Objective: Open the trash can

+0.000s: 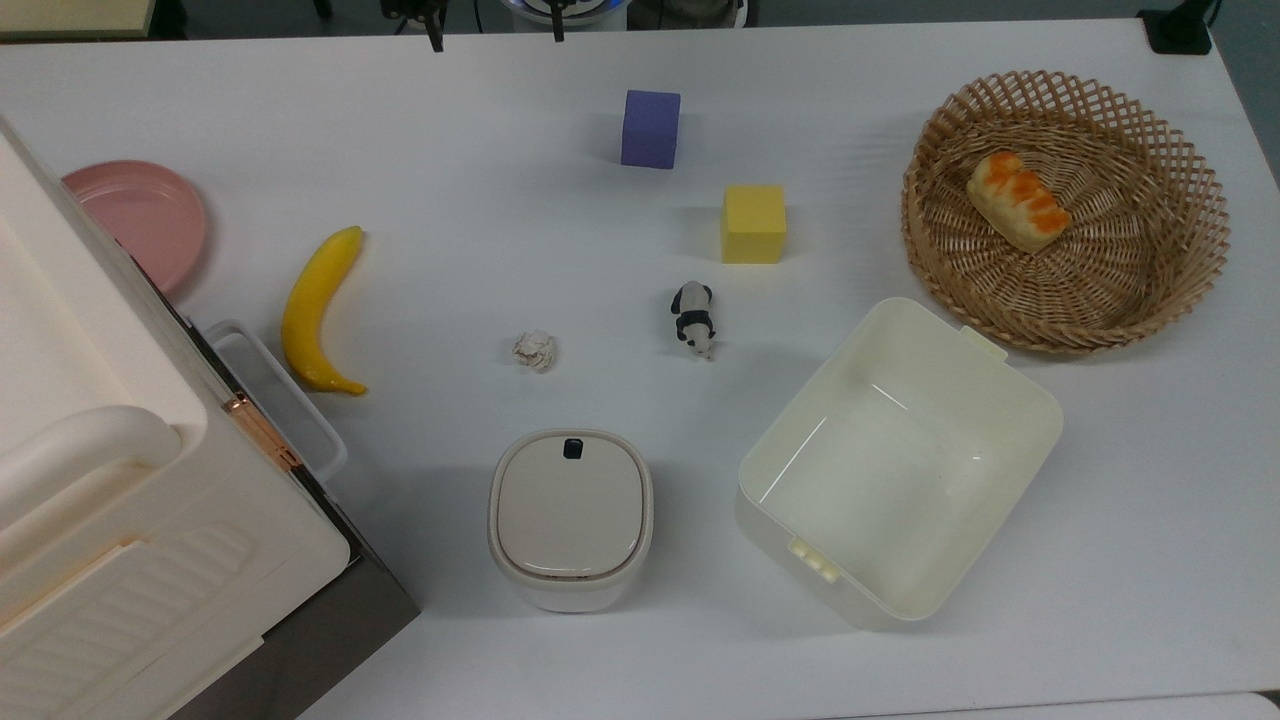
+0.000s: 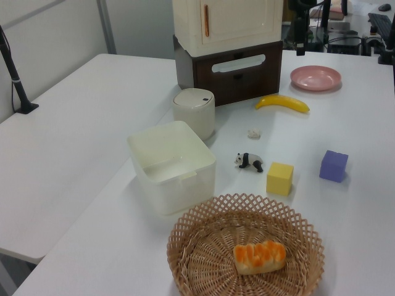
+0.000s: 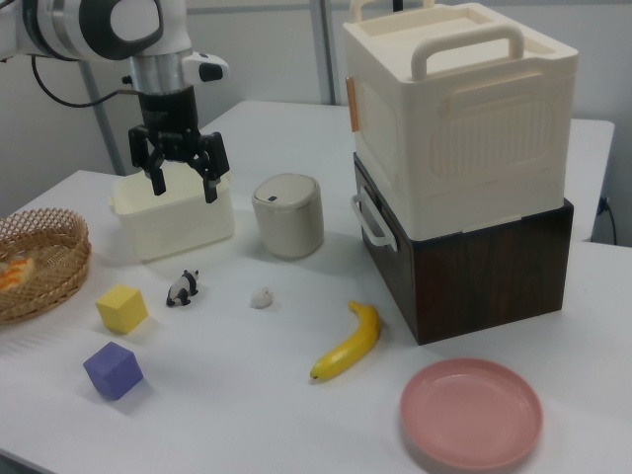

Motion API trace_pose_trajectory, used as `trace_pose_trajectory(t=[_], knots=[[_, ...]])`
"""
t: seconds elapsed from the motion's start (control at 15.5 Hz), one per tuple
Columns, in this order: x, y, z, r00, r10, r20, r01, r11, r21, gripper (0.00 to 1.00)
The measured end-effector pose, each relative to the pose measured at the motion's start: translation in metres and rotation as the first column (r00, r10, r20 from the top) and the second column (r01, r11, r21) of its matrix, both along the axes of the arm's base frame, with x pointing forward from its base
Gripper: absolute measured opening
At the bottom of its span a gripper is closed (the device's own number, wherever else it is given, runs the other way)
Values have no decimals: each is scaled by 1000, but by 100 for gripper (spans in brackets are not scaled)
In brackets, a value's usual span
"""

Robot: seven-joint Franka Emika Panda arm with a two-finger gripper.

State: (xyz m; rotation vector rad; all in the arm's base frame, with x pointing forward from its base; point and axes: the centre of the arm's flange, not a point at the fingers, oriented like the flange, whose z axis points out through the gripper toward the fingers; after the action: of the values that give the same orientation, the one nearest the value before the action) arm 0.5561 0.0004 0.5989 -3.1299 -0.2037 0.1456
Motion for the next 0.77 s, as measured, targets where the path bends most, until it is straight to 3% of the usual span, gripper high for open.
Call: trace_pose_trajectory(t=[0.45,0.77], knots=[[31,1,3,982,-9,187,14,1000,-28,100],[61,2,3,929,-65,364,76,997,-17,100]])
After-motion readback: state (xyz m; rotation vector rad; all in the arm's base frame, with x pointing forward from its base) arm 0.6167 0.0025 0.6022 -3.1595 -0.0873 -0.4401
